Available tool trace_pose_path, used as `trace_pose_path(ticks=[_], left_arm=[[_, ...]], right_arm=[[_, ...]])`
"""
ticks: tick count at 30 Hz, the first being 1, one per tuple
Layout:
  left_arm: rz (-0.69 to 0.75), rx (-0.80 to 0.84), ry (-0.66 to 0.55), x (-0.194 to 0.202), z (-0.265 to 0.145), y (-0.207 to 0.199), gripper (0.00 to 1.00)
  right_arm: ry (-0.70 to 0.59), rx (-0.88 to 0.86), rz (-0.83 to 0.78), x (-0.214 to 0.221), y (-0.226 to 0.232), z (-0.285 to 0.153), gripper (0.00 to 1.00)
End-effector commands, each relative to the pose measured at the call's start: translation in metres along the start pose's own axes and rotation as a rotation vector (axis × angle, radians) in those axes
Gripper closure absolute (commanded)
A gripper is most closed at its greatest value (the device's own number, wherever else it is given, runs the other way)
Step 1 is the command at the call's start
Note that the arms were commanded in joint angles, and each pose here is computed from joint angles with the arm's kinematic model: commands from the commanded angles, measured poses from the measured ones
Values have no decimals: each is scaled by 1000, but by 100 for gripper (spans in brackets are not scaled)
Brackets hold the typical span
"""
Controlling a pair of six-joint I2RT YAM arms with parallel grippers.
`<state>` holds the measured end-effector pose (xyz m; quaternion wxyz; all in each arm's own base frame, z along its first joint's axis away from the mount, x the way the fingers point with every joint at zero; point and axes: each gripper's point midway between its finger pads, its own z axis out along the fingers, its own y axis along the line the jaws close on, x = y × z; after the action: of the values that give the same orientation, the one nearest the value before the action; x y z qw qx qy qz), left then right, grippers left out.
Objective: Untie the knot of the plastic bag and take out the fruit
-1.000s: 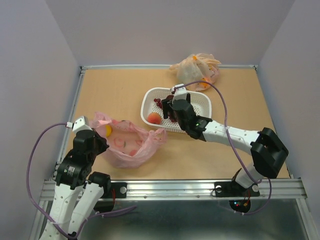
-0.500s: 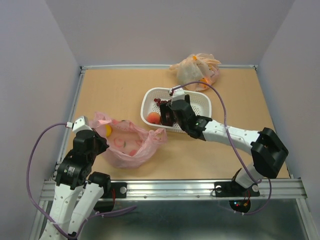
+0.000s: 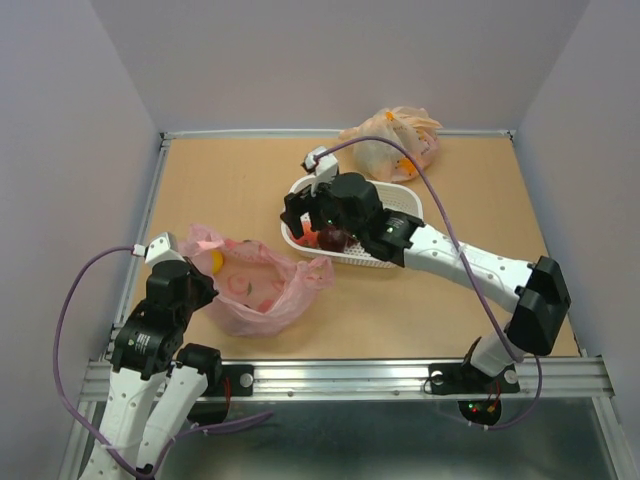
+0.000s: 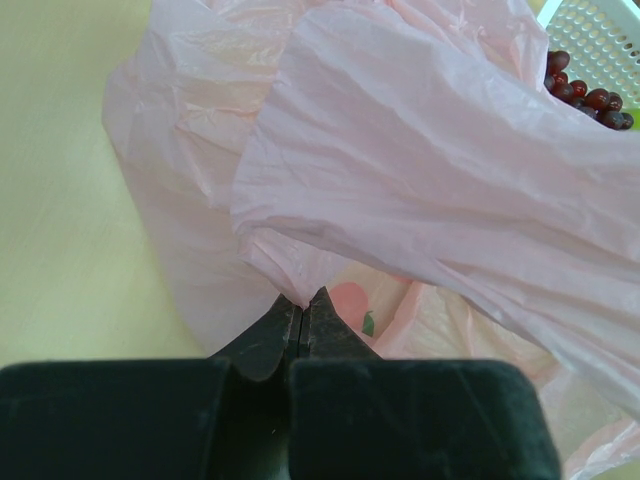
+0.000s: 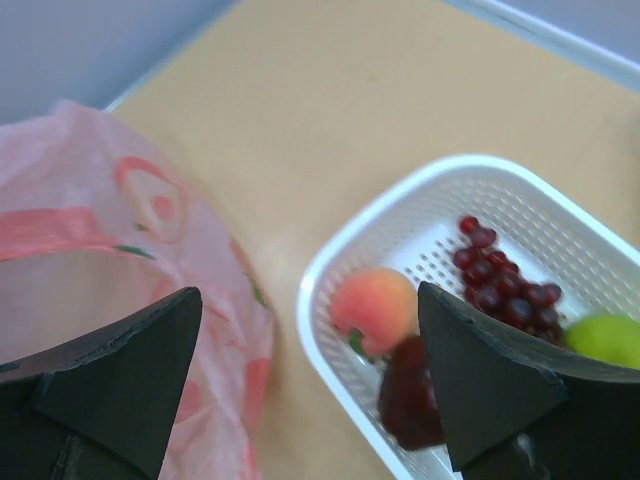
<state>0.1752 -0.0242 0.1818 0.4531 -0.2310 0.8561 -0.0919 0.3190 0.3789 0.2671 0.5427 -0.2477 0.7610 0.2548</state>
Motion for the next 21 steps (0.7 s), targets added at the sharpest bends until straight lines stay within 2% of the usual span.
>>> trace_pose_path(ticks=[1,5,10,14,21], left_arm=[[4,5,-24,-4,4,-1,100],[2,9,-28,-5,3,-2,100],[-2,16,-38,-6,1,-2,100],[-3,23,-44,-7,0,-2,100],[-3,31,-47,-7,-1,-4,100]], right_arm=[[1,-292,-81,-18,90,-7,7],[66,-412,-95,9,142,-1,9],[166,-493,-96,56,189,10,17],[247,-512,-101,95,204,21,21],[368,-515,-108,157,216,36,22]])
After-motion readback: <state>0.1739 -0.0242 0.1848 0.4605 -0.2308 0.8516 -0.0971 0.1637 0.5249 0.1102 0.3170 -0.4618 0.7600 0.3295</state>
